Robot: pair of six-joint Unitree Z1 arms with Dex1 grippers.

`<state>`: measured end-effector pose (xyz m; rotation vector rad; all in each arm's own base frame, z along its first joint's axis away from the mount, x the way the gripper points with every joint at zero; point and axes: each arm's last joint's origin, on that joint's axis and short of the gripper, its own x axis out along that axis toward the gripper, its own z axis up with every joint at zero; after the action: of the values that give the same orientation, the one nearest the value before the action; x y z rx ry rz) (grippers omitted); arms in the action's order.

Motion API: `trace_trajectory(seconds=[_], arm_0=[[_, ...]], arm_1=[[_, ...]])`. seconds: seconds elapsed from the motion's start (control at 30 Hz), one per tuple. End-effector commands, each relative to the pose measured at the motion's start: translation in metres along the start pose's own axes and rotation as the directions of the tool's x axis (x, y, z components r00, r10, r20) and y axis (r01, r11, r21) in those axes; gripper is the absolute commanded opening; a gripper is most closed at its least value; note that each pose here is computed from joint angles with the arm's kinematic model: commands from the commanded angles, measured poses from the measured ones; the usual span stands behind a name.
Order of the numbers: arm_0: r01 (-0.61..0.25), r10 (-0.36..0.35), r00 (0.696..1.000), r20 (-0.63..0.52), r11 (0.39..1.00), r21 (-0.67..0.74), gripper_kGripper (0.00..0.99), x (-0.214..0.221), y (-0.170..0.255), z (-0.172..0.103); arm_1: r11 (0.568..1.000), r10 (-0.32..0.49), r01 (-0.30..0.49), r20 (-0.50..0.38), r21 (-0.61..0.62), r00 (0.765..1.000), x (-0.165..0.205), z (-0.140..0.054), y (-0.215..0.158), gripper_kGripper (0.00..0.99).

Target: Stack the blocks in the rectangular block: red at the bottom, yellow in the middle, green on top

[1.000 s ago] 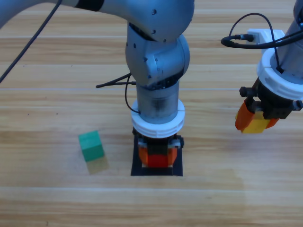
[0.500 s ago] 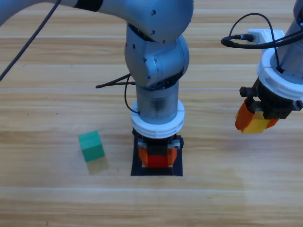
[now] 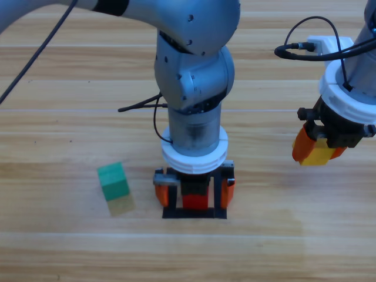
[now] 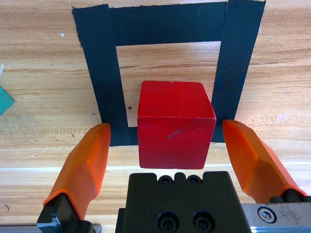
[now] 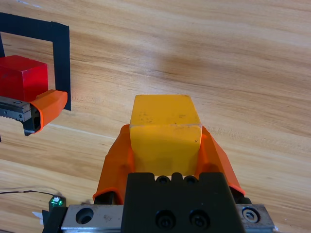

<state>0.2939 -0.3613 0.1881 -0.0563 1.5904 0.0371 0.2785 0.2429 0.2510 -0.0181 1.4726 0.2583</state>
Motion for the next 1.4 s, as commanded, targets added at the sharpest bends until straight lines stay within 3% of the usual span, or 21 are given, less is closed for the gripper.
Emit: trace_trajectory(seconds=[0.03,0.2,0.33,0.47,0.53,0.7,0.83,1.0,1.03,1.2,1.4], arm_0=[[-0.053,0.053,0.999,-0.006,0.998,0.047,0.990,0.012,-0.010,-0.012],[-0.001,-0.003,0.998,0.062,0.997,0.071,0.990,-0.029,-0.014,-0.008],[0.032,-0.042,0.989,0.145,0.997,0.071,0.990,-0.090,-0.006,0.002],[0.052,-0.056,0.965,0.255,0.998,0.021,0.988,-0.155,0.041,0.001],[0.056,-0.057,0.958,0.282,0.998,0.012,0.937,-0.174,0.065,-0.001],[0.050,-0.049,0.937,0.346,0.999,0.007,0.942,-0.207,0.110,-0.002],[0.033,-0.044,0.946,0.322,0.999,0.042,0.990,-0.210,0.146,0.018],[-0.259,0.217,0.900,0.377,0.964,0.063,0.990,-0.184,0.159,0.019],[-0.283,0.237,0.900,0.366,0.956,0.075,0.990,-0.179,0.159,0.022],[-0.302,0.214,0.894,0.393,0.937,0.177,0.931,-0.191,0.171,0.022],[-0.208,0.099,0.910,0.404,0.950,0.235,0.931,-0.204,0.198,0.023]], arm_1=[[0.999,-0.047,0.047,-0.035,0.020,0.998,0.015,0.001,-0.007,0.261],[0.998,-0.053,0.054,-0.024,0.037,0.998,0.012,0.000,-0.007,0.261],[0.997,-0.079,0.078,0.021,0.023,0.997,0.003,-0.008,0.002,0.261],[0.996,-0.085,0.085,0.026,0.011,0.996,-0.005,-0.015,0.021,0.261],[0.995,-0.096,0.096,0.005,0.015,0.995,-0.005,-0.016,0.033,0.261],[0.993,-0.113,0.114,-0.038,0.027,0.993,-0.005,-0.023,0.065,0.262],[0.994,-0.102,0.103,-0.047,0.020,0.994,0.003,-0.025,0.102,0.262],[0.990,-0.139,0.140,-0.087,0.008,0.986,0.037,-0.019,0.145,0.264],[0.989,-0.148,0.150,-0.095,0.010,0.984,0.044,-0.017,0.151,0.264],[0.983,-0.181,0.184,-0.117,0.019,0.977,0.067,-0.013,0.179,0.264],[0.982,-0.181,0.186,-0.116,0.029,0.977,0.079,-0.011,0.195,0.265]])
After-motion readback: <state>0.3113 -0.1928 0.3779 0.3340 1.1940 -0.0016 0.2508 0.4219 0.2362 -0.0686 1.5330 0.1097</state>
